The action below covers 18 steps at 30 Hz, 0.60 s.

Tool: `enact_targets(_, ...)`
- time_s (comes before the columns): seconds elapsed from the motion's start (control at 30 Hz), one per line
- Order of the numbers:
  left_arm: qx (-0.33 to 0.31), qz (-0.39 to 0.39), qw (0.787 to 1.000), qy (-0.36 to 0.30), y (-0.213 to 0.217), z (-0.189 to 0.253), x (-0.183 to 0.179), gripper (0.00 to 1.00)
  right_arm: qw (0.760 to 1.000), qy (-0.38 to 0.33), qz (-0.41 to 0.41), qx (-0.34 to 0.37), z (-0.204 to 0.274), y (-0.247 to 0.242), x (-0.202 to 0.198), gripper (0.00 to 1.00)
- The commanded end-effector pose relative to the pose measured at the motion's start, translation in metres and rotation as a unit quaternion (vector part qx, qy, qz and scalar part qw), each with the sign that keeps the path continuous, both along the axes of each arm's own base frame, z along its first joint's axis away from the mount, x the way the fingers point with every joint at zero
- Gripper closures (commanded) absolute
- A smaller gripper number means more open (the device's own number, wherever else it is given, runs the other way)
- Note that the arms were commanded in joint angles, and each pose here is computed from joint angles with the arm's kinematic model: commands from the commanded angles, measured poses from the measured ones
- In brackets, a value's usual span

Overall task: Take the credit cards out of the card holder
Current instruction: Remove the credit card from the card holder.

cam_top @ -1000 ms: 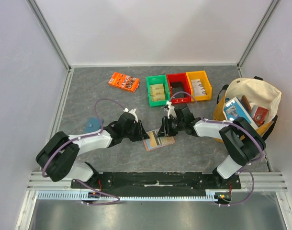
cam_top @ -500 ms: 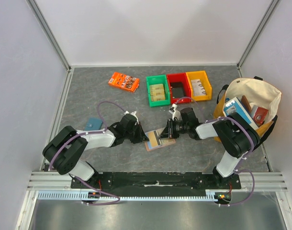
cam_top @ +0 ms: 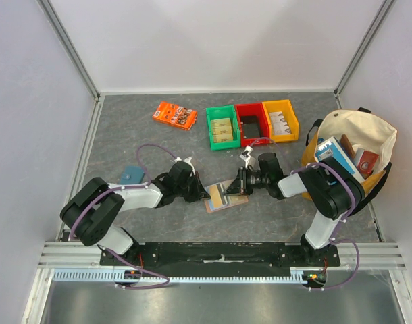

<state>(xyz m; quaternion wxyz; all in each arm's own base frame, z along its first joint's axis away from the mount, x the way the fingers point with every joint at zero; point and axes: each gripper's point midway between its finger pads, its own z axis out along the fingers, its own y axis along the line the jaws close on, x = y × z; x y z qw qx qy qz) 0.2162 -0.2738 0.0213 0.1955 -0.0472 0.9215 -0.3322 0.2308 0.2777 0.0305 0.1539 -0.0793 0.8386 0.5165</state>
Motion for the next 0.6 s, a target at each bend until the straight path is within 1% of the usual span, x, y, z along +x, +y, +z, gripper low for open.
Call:
enact_targets(0.0,0.032,0.016,0.999,0.032,0.016,-0.021,-0.011,0.98,1.000,-0.008,0.004,0.014,0.003,-0.006,0.001,1.00)
enact_targets(0.3,0.021,0.014,1.000,0.008,0.016,-0.005,-0.005,0.98,1.000,0.008,0.002,-0.013,-0.011,-0.015,-0.002,1.00)
enact_targets(0.4,0.020,0.012,1.000,0.000,0.015,0.002,-0.002,0.98,0.999,0.003,-0.005,-0.033,-0.015,-0.019,0.002,1.00)
enact_targets(0.47,0.013,0.006,1.000,-0.009,0.012,0.010,0.000,0.97,0.999,-0.001,-0.006,-0.043,-0.015,-0.021,0.003,1.00)
enact_targets(0.57,-0.010,-0.010,1.000,-0.028,0.002,0.027,0.003,0.90,0.999,-0.003,0.000,-0.044,-0.013,-0.021,0.003,1.00)
